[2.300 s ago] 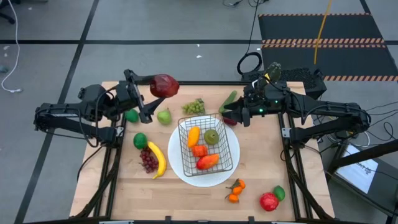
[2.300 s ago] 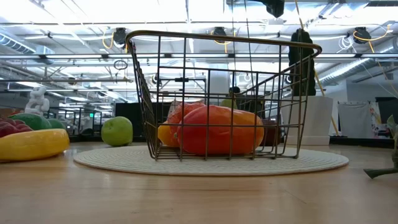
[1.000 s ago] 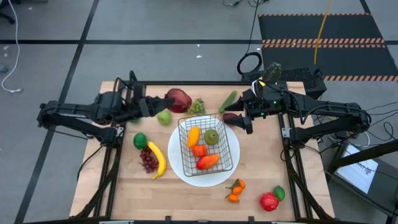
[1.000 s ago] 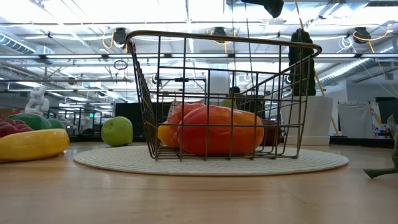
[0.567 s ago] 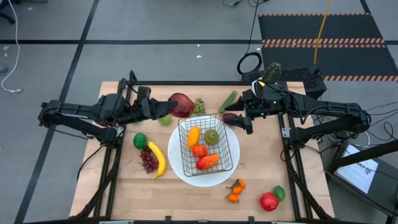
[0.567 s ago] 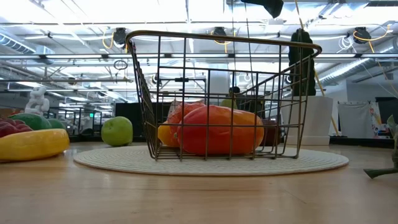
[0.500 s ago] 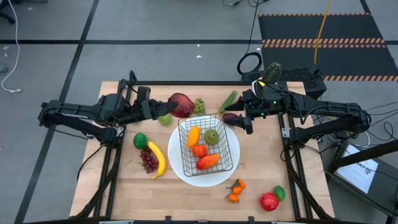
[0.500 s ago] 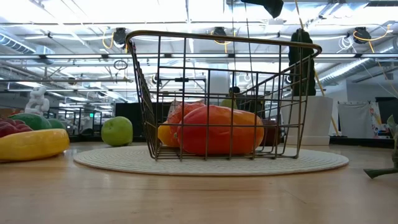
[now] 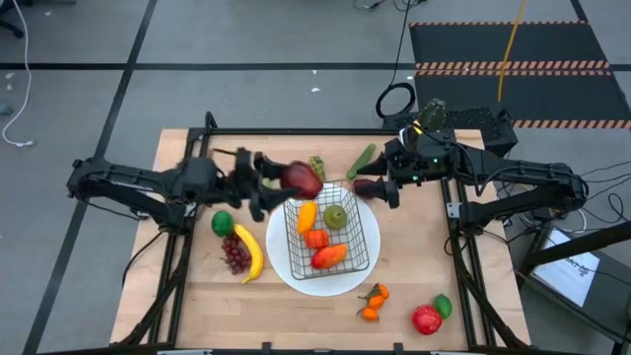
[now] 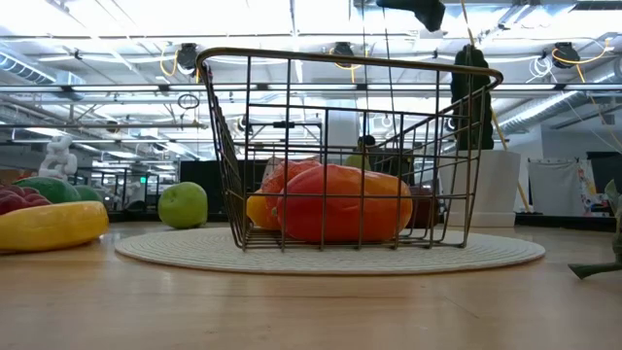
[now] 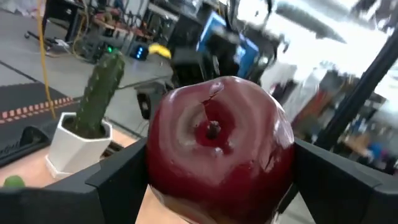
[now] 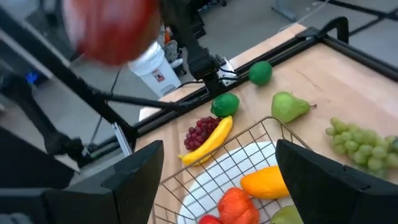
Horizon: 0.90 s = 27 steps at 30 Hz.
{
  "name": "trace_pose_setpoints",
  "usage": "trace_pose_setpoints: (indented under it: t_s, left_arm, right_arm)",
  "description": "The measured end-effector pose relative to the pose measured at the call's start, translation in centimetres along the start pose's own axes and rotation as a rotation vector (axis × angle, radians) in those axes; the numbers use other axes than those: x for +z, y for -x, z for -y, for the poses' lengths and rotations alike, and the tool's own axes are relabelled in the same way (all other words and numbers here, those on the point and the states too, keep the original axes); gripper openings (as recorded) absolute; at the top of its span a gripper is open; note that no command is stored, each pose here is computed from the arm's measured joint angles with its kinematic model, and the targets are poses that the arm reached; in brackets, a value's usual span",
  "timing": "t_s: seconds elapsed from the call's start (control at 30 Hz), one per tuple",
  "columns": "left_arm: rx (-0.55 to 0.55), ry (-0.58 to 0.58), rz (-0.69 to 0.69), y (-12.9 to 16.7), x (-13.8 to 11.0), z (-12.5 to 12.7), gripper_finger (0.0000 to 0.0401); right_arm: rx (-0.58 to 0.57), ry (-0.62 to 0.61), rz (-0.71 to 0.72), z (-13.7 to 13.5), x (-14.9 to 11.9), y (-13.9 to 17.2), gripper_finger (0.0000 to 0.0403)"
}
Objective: Build produce basket
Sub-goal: Put the bottom dark red apple into the black wire basket
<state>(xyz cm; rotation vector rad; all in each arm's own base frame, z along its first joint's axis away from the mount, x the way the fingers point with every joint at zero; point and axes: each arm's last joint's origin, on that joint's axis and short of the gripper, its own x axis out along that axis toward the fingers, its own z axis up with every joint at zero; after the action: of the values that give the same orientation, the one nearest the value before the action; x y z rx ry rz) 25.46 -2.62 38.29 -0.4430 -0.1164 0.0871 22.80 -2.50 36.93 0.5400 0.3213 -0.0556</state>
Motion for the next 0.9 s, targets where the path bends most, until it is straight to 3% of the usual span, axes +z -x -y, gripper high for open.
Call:
trace_pose_setpoints:
  t_s: [0.33,0.6,0.9]
  left_arm:
    - [0.002,-0.224,-0.181,-3.5,-5.4,0.0,0.0351]
    - [0.017,-0.345,-0.322,-5.2,-9.2,-0.5,0.0351]
    - [0.106,-0.426,-0.486,-7.0,-12.9,-3.3,0.0351]
  right_arm:
    - [0.012,-0.26,0.033,0.0,0.4,1.0,0.0302]
    - [-0.005,-0.292,0.165,-0.5,1.1,4.0,0.0302]
    - [-0.082,-0.3,0.324,-0.7,1.5,6.5,0.0302]
